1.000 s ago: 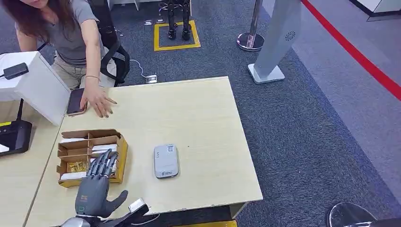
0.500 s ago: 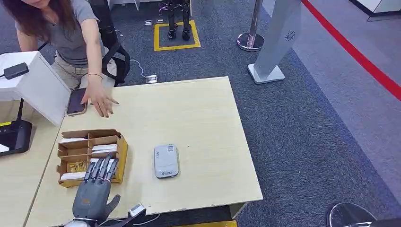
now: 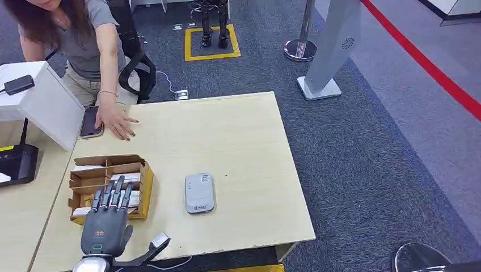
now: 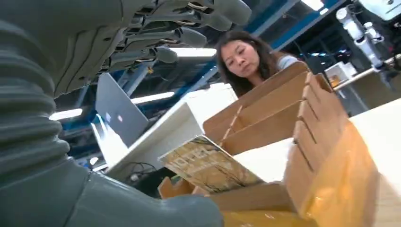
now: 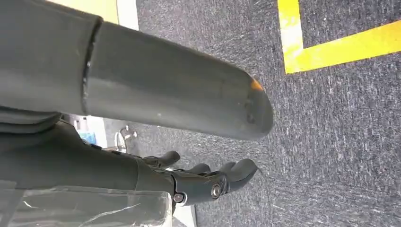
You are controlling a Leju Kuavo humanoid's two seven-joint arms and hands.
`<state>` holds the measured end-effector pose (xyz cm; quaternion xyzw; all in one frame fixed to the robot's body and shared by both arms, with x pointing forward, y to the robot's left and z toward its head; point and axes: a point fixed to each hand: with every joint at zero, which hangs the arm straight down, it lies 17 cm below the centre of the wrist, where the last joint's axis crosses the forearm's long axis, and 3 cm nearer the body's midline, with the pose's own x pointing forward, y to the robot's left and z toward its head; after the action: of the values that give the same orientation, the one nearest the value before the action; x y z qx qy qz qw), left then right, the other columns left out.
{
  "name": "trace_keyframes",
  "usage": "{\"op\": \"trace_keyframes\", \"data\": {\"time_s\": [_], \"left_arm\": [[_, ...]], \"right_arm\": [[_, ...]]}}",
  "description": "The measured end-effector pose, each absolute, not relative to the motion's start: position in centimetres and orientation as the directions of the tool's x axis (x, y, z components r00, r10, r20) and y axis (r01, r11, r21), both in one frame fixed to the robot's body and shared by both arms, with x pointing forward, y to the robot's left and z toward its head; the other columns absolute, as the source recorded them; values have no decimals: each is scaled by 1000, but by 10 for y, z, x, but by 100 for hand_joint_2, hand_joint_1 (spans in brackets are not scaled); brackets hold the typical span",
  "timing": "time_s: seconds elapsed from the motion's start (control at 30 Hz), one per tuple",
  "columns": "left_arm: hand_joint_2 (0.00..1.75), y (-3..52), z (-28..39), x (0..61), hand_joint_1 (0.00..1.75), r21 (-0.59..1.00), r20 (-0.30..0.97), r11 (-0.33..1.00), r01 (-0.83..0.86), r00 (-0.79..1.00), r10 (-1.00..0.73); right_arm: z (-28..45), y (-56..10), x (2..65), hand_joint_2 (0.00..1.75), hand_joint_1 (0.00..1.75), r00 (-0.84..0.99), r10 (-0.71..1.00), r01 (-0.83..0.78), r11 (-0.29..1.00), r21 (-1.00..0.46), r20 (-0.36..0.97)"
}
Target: Pass the card to the sensor for recognition and then transmit it.
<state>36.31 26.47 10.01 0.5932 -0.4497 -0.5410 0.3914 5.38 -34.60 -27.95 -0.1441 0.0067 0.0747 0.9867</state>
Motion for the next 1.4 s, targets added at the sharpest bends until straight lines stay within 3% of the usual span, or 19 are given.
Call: {"op": "trace_keyframes", "data": {"time_s": [1.4], "left_arm": [[175, 266, 83, 345, 0, 936, -351, -351, -32, -9, -936]], "right_arm": [[-280, -344, 54, 0, 0, 989, 146, -149, 948, -283, -35]]}}
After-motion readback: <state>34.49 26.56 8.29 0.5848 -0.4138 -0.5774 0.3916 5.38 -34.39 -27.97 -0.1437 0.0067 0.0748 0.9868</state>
